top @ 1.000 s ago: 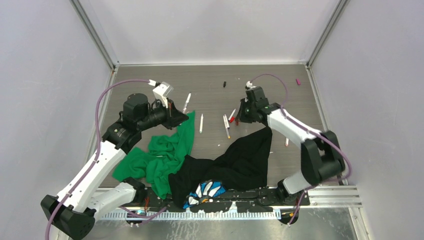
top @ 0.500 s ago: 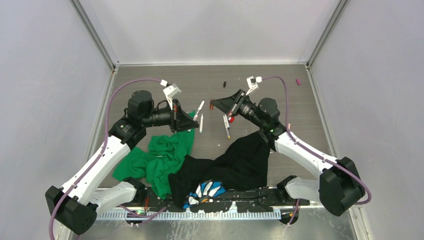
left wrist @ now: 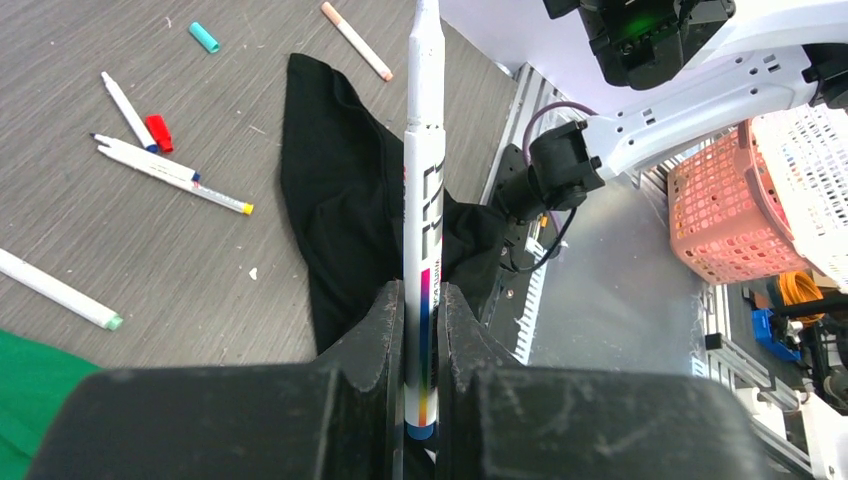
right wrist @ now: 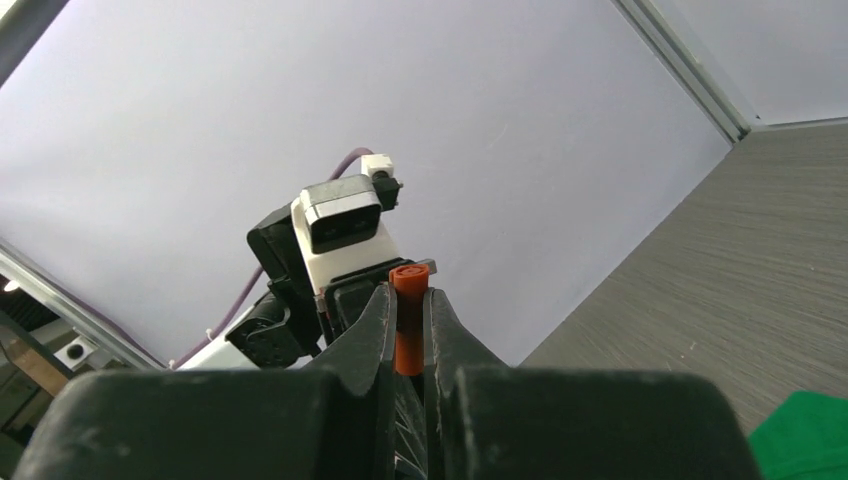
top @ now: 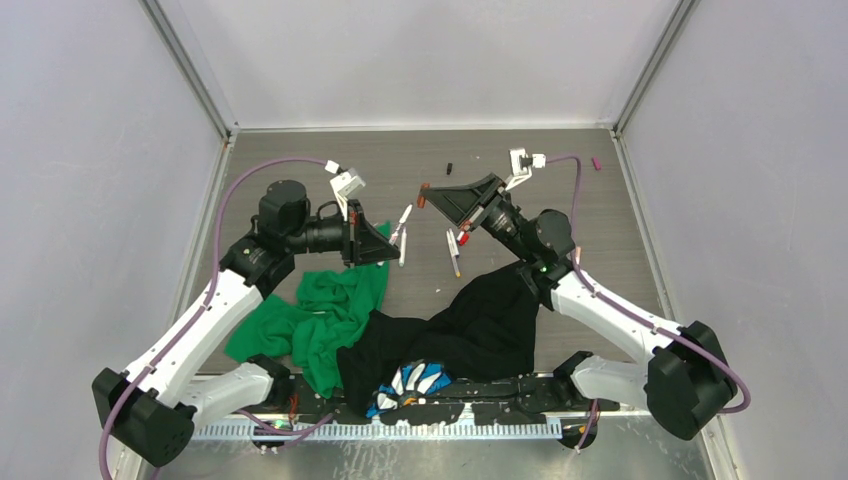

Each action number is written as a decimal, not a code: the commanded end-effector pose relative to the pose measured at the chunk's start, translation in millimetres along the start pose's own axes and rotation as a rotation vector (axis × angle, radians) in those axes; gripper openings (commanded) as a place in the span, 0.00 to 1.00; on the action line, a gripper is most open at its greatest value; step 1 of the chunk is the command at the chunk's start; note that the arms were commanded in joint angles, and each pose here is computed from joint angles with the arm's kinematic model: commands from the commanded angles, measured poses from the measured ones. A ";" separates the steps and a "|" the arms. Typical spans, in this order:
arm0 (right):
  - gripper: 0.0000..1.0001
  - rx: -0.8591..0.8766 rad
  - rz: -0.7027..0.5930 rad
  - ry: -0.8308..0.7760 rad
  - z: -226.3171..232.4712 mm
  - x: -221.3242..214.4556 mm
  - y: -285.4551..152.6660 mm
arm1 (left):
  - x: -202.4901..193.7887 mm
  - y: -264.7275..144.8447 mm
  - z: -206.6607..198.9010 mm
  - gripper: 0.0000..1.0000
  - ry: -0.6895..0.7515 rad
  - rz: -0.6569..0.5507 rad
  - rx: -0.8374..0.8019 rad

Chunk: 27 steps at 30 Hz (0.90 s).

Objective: Insert the pens into the pen caps
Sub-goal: Insert the pen cap onto the pen.

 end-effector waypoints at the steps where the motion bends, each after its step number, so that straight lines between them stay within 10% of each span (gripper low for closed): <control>1: 0.01 0.089 -0.078 -0.045 18.3 10.2 4.4 | 10.1 0.2 -7.5 0.00 0.042 -0.036 -0.047; 27: 0.01 0.075 -0.081 -0.071 11.5 7.0 14.2 | 9.5 2.4 -9.1 0.00 0.033 -0.036 -0.074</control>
Point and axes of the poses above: each gripper's point midway between its finger pads, its own y axis out along the fingers, its own z axis along the line the jaws close on, x = y × z, the point moved 8 cm from there along -y, back along the fingers, and after that the axes turned 4 degrees about y, right-handed, at the moved point
